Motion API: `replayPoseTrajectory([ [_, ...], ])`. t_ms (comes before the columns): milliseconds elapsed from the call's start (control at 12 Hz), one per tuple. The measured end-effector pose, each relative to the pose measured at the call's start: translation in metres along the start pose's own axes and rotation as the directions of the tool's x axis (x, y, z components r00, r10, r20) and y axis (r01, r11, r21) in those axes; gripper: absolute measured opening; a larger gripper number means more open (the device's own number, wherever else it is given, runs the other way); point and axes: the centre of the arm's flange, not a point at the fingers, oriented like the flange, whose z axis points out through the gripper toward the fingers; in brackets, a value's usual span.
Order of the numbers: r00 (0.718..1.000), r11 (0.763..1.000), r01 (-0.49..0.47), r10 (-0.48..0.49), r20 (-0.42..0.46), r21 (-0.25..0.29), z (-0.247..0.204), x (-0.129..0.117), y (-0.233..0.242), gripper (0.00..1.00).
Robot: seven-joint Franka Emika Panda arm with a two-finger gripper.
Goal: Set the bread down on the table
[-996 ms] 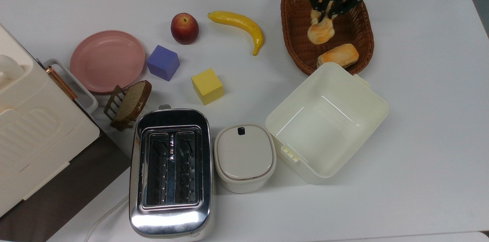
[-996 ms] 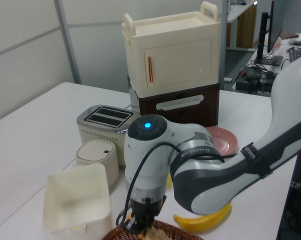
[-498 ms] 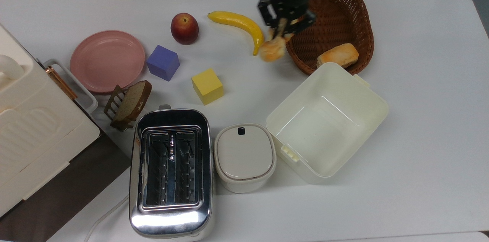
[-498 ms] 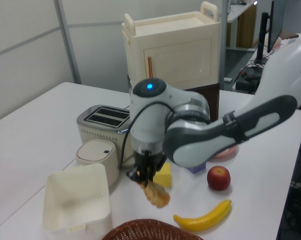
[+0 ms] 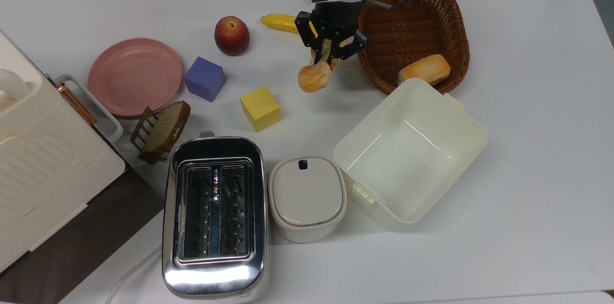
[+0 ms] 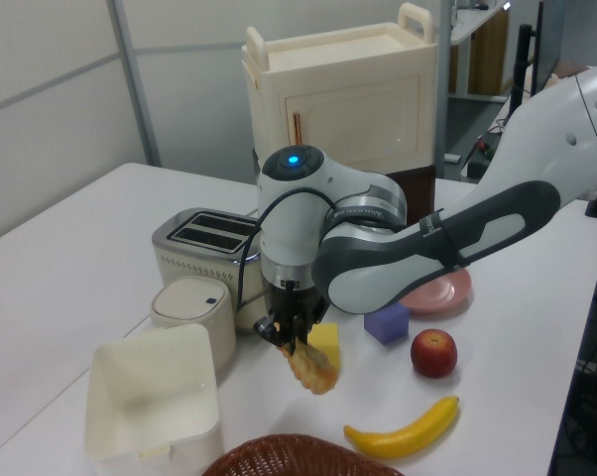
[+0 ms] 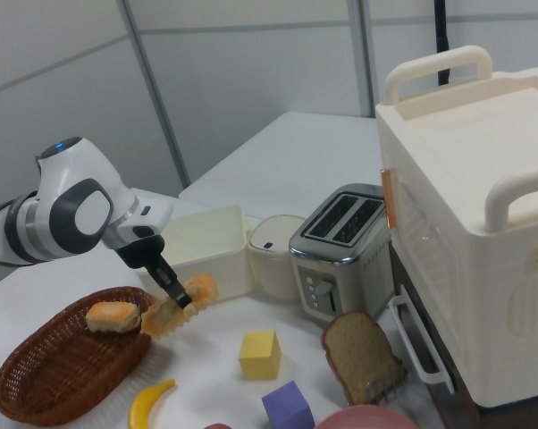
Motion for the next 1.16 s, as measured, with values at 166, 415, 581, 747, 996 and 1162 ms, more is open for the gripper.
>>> replayPoseTrajectory([
  [166, 1.000, 1.000, -0.016, 0.016, -0.001, -0.003, 0.001, 0.006, 0.008, 0.39],
  [415, 1.000, 1.000, -0.027, 0.027, -0.005, -0.003, 0.000, 0.011, 0.013, 0.87],
  [581, 1.000, 1.000, -0.028, 0.028, -0.006, -0.002, -0.001, 0.012, 0.013, 1.00],
  [747, 0.999, 0.999, -0.041, 0.041, -0.009, -0.004, -0.001, 0.017, 0.019, 1.00],
  [996, 0.997, 0.996, 0.001, 0.005, 0.071, -0.084, -0.019, 0.036, 0.058, 1.00],
  [1162, 0.977, 0.993, 0.100, -0.084, 0.197, -0.070, -0.054, 0.053, 0.097, 1.00],
])
